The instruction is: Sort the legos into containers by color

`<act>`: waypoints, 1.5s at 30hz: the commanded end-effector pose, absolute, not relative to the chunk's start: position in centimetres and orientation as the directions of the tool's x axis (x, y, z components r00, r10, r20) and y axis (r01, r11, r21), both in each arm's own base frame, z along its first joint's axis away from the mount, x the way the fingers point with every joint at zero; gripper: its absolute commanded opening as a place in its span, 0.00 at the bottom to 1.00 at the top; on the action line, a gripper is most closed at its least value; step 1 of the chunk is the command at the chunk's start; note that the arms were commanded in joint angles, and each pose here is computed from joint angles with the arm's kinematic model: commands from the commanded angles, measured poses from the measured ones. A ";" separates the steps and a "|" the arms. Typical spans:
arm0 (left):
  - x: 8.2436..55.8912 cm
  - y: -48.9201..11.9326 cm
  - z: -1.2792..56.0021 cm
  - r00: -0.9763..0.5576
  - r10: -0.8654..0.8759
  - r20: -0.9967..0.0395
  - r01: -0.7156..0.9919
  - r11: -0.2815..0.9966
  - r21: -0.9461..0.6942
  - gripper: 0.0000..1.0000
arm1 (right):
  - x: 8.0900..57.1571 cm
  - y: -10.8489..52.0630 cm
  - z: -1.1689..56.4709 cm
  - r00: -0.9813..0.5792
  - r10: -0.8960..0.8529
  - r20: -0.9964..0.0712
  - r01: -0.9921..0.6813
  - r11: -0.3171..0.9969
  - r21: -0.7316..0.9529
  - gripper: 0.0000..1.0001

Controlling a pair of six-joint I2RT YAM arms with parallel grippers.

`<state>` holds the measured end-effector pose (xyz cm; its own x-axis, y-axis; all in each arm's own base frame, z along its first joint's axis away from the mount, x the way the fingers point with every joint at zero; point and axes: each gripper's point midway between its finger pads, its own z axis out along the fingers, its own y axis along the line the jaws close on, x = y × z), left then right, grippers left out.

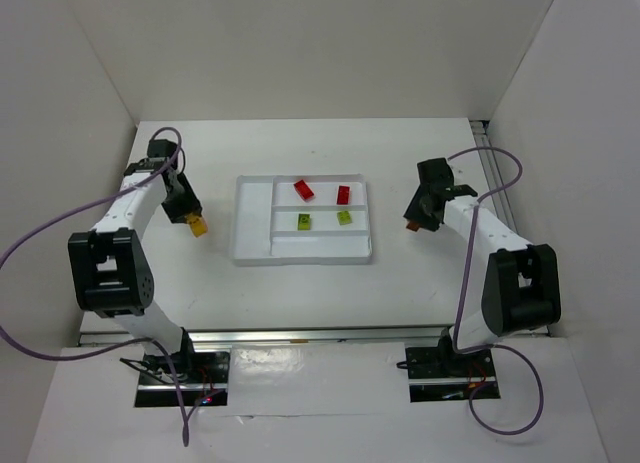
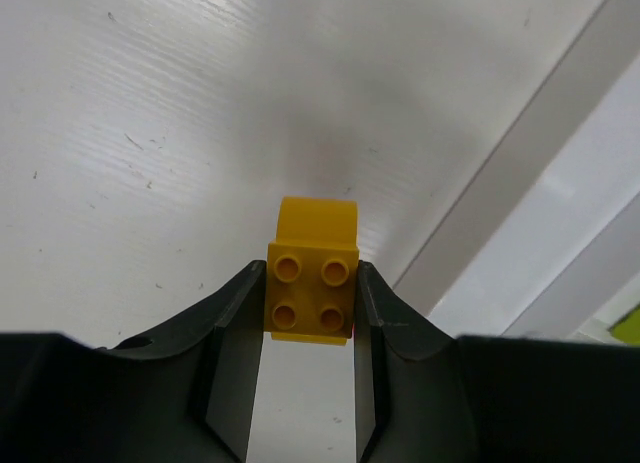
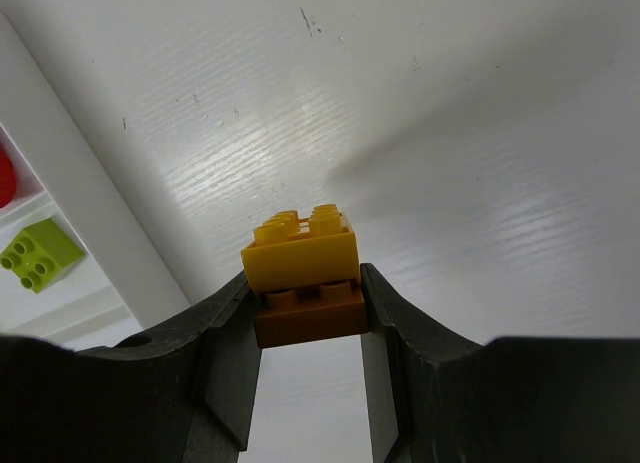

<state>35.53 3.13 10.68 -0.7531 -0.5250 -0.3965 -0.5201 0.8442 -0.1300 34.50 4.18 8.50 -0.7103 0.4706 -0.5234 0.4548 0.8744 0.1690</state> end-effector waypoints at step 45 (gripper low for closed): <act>27.5 -27.3 35.3 -0.558 0.098 -0.824 0.828 0.124 -0.546 0.85 | 23.2 24.8 33.0 -0.606 -0.046 -0.794 -0.791 0.144 0.595 0.00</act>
<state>29.27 -25.77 32.71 -0.6951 0.0567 -0.7167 0.7020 0.2686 -0.6596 24.40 23.70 30.91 -0.6618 -0.0056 -0.7497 -0.7231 0.2689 0.6363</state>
